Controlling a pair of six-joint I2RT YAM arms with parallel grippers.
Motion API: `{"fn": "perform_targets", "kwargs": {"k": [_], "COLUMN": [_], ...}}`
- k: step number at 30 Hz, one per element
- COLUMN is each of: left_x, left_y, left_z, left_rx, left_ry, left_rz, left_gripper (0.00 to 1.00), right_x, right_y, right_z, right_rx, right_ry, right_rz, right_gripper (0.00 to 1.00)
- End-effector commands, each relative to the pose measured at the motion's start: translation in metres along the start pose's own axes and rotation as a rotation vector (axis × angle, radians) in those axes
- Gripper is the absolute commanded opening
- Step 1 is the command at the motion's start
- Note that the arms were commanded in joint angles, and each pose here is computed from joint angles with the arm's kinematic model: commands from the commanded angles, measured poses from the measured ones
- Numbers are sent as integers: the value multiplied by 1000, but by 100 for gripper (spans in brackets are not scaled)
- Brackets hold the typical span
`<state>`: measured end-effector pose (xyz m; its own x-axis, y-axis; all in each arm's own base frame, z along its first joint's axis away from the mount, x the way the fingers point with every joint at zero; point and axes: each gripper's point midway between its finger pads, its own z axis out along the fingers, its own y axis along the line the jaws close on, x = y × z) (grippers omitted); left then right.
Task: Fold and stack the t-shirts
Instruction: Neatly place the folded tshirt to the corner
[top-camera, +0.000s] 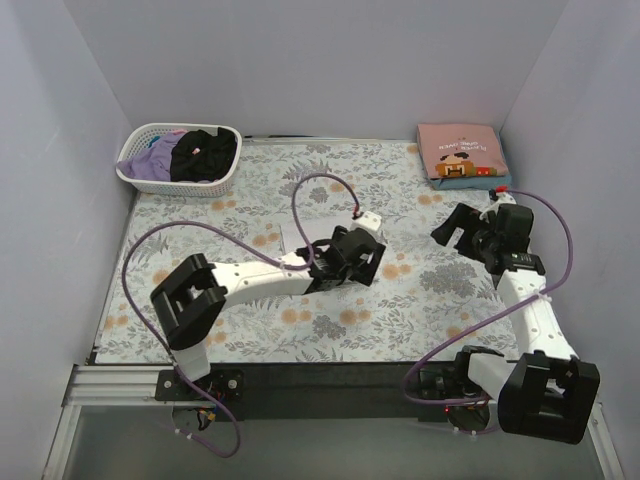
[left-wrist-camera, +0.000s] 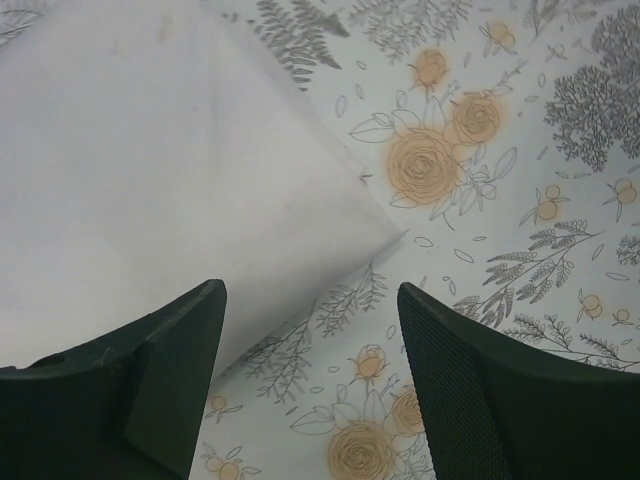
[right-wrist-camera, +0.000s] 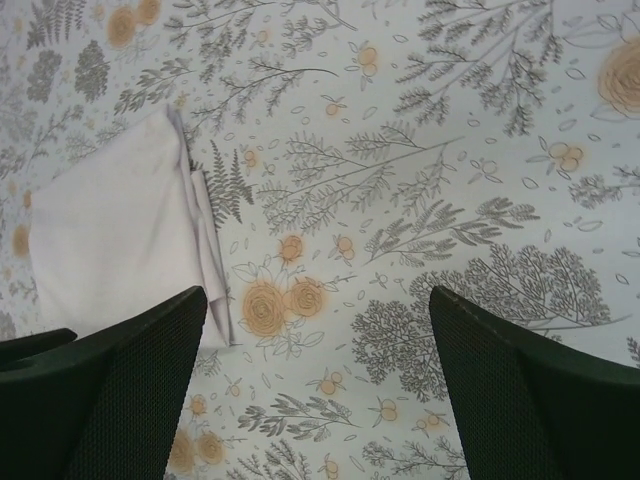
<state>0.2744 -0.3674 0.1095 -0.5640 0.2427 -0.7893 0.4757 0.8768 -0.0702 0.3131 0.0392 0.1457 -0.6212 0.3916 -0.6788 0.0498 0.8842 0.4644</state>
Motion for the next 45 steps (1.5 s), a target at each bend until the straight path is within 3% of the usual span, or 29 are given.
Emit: {"fn": "perform_targets", "kwargs": {"k": [1, 7, 22, 27, 30, 34, 35, 39, 45], "left_x": [9, 20, 45, 47, 50, 50, 52, 36, 24], "left_y": [-22, -40, -35, -33, -33, -35, -34, -37, -34], "left_z": [10, 37, 71, 77, 81, 76, 74, 55, 29], "left_rx": [-40, -79, -222, -263, -270, -279, -278, -247, -208], "left_ry": [31, 54, 75, 68, 69, 56, 54, 13, -27], "left_rz": [181, 296, 481, 533, 557, 558, 553, 477, 391], "left_gripper": [68, 58, 51, 45, 34, 10, 0, 0, 0], "right_x": [20, 31, 64, 68, 71, 75, 77, 77, 89], "right_y": [-20, -32, -30, -27, -25, -20, -18, -6, 24], "right_z": [-10, -12, 3, 5, 7, 9, 10, 14, 18], "right_rx": [92, 137, 55, 30, 14, -32, -48, -128, -327], "right_ry": [18, 5, 107, 113, 123, 137, 143, 136, 200], "right_rz": [65, 82, 95, 103, 109, 105, 104, 108, 234], "right_gripper": [98, 98, 95, 94, 94, 94, 93, 95, 98]}}
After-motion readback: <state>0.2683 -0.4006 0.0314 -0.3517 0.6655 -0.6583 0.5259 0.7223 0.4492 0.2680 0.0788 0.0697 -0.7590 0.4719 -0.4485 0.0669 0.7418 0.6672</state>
